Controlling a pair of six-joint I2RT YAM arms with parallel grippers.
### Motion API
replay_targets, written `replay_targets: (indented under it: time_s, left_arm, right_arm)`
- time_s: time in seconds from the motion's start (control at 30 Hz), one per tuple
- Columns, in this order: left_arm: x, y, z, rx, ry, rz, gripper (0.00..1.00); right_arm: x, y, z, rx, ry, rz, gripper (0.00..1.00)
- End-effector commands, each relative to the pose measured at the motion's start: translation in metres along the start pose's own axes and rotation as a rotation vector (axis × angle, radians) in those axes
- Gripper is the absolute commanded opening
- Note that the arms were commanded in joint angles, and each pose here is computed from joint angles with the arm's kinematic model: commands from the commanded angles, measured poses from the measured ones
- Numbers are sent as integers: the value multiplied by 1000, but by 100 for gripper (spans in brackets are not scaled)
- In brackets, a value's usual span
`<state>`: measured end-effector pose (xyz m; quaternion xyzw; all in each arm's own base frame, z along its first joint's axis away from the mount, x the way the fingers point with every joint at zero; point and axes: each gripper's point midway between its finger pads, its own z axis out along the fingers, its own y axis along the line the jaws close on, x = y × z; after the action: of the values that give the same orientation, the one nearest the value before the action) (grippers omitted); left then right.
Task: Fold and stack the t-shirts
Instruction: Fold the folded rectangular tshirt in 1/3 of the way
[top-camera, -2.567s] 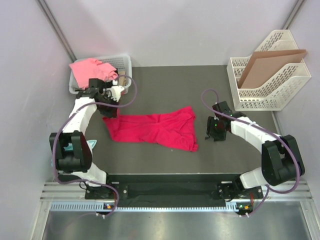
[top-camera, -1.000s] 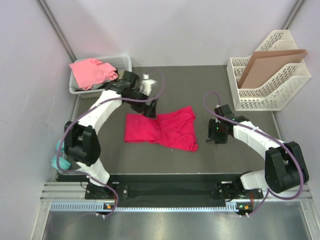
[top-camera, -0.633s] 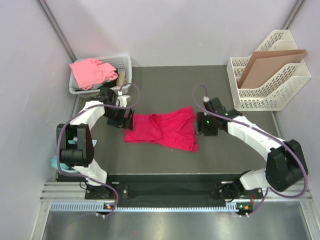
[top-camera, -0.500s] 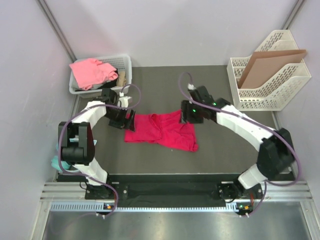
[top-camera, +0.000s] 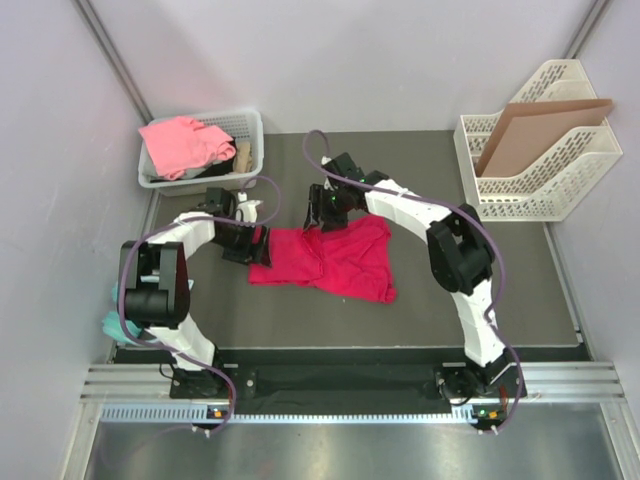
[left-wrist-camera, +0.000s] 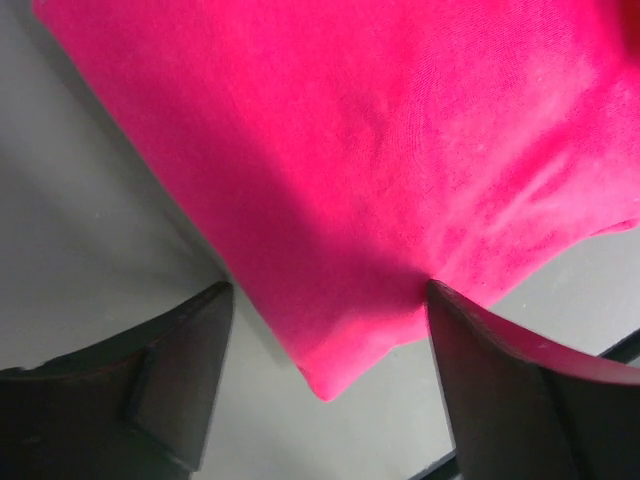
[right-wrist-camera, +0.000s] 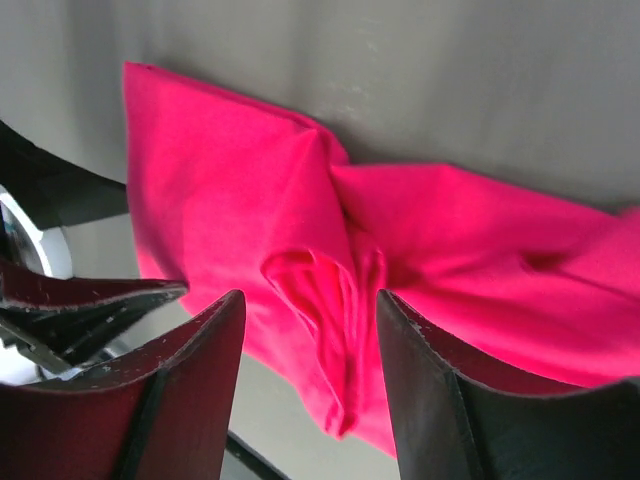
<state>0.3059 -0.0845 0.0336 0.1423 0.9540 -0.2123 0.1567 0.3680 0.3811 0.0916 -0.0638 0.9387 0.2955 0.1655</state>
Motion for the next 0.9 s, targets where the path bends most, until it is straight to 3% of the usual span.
replay_targets:
  time_s: [0.0, 0.17, 0.27, 0.3, 0.4, 0.63, 0.8, 0.87]
  left_arm:
    - [-15, -3, 0, 25, -69, 19, 77]
    - [-16, -2, 2, 30, -77, 26, 53]
    - [-17, -1, 2, 26, -88, 30, 36]
    - [-16, 0, 2, 27, -88, 31, 25]
    - [-16, 1, 2, 32, -93, 24, 12]
    - [-11, 2, -1, 25, -103, 27, 11]
    - [-8, 0, -3, 37, -101, 27, 15]
    - [-8, -1, -4, 41, -97, 30, 20]
  right_arm:
    - [-13, 50, -7, -157, -9, 3, 55]
    - [-14, 73, -19, -239, -22, 9, 55]
    - [-17, 81, -35, -239, -47, -1, 55]
    - [-17, 83, -37, -243, -50, 5, 55]
    - [-14, 100, -45, -331, -46, 45, 55]
    - [0, 135, -30, -503, 20, 70, 54]
    - [5, 123, -4, -489, 69, 119, 54]
    - [8, 110, 11, -463, 89, 138, 53]
